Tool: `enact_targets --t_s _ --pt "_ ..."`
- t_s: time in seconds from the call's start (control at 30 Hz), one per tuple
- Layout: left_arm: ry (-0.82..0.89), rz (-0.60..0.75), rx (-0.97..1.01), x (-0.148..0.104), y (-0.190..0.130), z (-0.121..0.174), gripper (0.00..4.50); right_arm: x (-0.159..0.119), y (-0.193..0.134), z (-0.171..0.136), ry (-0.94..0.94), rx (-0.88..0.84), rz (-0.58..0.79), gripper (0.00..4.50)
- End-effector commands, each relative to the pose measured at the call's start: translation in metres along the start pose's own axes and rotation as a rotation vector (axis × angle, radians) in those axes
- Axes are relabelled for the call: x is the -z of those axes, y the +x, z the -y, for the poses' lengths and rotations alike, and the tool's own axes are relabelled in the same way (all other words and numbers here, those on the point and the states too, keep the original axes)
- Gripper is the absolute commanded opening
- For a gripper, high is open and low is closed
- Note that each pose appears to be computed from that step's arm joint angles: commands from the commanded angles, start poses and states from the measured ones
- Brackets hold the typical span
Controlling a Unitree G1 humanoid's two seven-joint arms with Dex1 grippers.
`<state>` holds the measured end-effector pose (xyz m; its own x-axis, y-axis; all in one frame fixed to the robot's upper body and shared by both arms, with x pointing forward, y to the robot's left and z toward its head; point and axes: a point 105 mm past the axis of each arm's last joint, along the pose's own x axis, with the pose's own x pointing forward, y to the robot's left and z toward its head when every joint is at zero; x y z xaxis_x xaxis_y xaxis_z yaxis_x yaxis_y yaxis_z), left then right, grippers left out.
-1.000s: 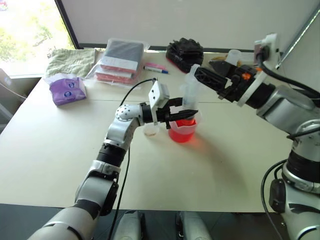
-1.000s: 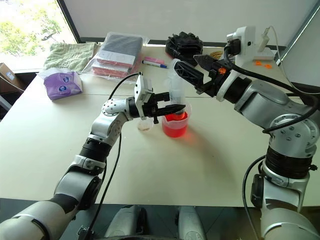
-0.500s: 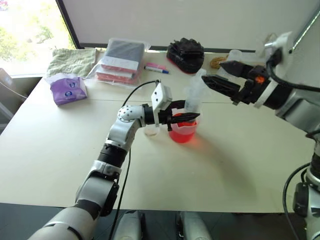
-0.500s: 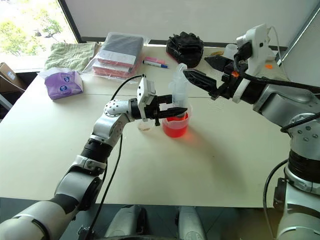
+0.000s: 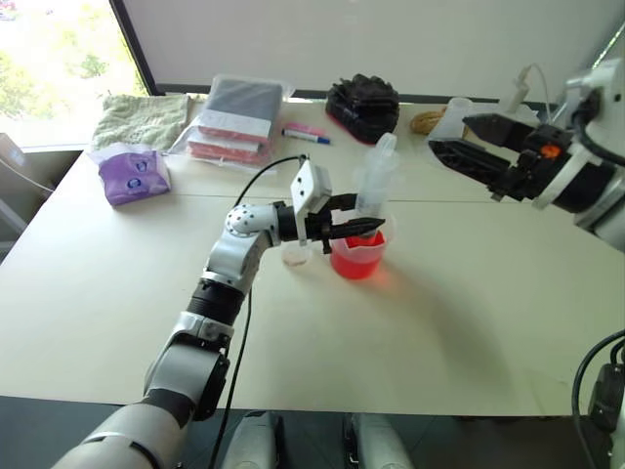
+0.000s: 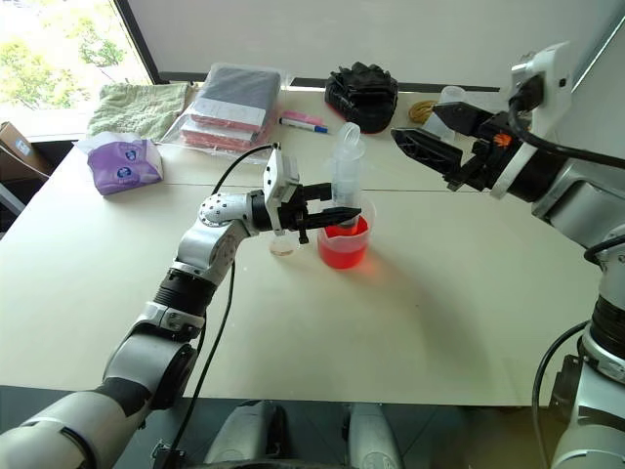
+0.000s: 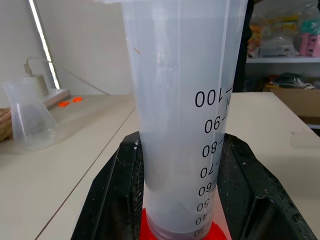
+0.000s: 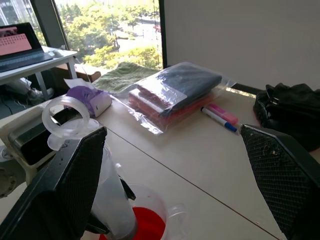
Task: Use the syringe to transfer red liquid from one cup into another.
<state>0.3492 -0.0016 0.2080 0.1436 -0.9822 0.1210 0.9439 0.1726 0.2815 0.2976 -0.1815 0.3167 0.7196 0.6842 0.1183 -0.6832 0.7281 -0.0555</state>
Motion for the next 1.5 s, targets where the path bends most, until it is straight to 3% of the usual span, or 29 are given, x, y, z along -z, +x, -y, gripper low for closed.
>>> enact_targets --t_s 0.03,0.3,0.67,0.9,1.17,1.5 --pt "0.048 0.047 -0.017 -0.021 0.0 -0.009 1.51 -0.011 -0.004 -0.003 -0.018 -0.009 0.041 4.44" --pt "0.06 0.116 -0.074 -0.061 -0.012 -0.025 1.51 -0.006 0.001 -0.004 -0.002 -0.023 0.044 4.44" --pt "0.018 0.155 -0.2 -0.095 -0.046 -0.046 1.51 -0.001 0.012 -0.008 0.01 -0.07 0.05 4.44" --pt "0.044 0.064 -0.236 -0.087 -0.073 -0.046 1.51 -0.001 0.018 -0.01 0.01 -0.107 0.052 4.44" --pt "0.021 -0.006 -0.262 -0.065 -0.087 -0.039 1.51 -0.01 0.053 -0.036 0.005 -0.192 0.111 4.44" --pt "0.02 -0.042 -0.277 -0.045 -0.092 -0.033 1.51 -0.017 0.088 -0.035 0.025 -0.085 0.154 4.44"
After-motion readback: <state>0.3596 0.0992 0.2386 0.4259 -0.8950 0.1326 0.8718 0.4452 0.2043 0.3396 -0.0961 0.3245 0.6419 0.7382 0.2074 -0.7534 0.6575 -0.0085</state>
